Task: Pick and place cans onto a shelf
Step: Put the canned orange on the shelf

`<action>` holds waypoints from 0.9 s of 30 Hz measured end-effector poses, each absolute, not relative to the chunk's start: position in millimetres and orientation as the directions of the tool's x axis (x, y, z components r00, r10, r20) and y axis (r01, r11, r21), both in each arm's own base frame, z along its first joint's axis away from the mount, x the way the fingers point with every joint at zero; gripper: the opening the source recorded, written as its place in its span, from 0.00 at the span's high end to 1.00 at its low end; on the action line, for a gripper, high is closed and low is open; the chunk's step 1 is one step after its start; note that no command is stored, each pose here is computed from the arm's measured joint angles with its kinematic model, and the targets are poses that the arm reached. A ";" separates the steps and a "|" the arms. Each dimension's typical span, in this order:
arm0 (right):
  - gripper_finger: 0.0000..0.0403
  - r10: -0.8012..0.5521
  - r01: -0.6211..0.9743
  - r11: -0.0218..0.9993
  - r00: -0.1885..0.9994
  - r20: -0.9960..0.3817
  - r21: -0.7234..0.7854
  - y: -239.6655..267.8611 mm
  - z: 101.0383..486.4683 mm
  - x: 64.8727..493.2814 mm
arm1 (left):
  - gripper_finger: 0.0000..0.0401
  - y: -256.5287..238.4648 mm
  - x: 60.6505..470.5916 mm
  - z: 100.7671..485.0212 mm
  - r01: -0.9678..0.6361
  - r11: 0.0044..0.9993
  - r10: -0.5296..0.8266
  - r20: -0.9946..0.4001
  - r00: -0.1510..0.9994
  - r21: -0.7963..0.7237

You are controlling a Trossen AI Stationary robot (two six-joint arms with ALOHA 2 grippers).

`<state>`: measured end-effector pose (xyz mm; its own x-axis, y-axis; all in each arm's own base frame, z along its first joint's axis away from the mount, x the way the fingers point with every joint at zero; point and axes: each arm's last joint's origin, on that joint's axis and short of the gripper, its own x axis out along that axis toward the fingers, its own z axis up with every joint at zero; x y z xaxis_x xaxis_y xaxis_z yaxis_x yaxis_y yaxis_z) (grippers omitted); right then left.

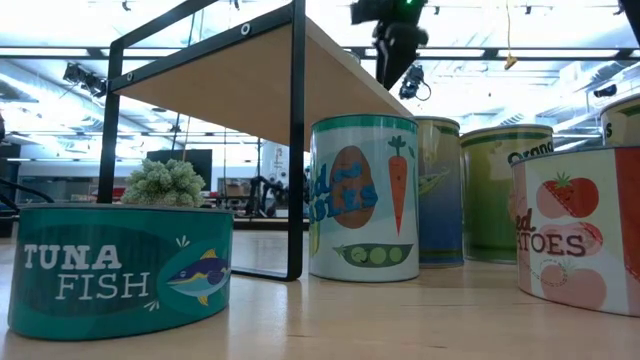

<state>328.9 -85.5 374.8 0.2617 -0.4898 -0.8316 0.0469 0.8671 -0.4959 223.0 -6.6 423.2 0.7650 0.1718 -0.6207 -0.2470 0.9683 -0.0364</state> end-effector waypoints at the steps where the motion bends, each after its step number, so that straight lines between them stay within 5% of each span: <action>1: 0.03 -0.474 0.069 0.878 0.268 -0.839 -0.474 -81.9 378.8 325.4 | 0.67 -7.5 226.0 421.8 -0.242 0.970 0.170 -0.624 0.763 -0.032; 14: 0.08 -0.224 0.146 0.974 0.479 -0.849 -0.175 14.1 423.1 262.9 | 0.64 -9.4 232.5 415.9 -0.229 0.973 0.153 -0.653 0.742 -0.033; 27: 0.08 -0.017 -0.019 0.999 0.567 -0.823 -0.034 87.2 342.4 260.0 | 0.63 -9.0 232.2 416.0 -0.234 0.972 0.159 -0.652 0.741 -0.030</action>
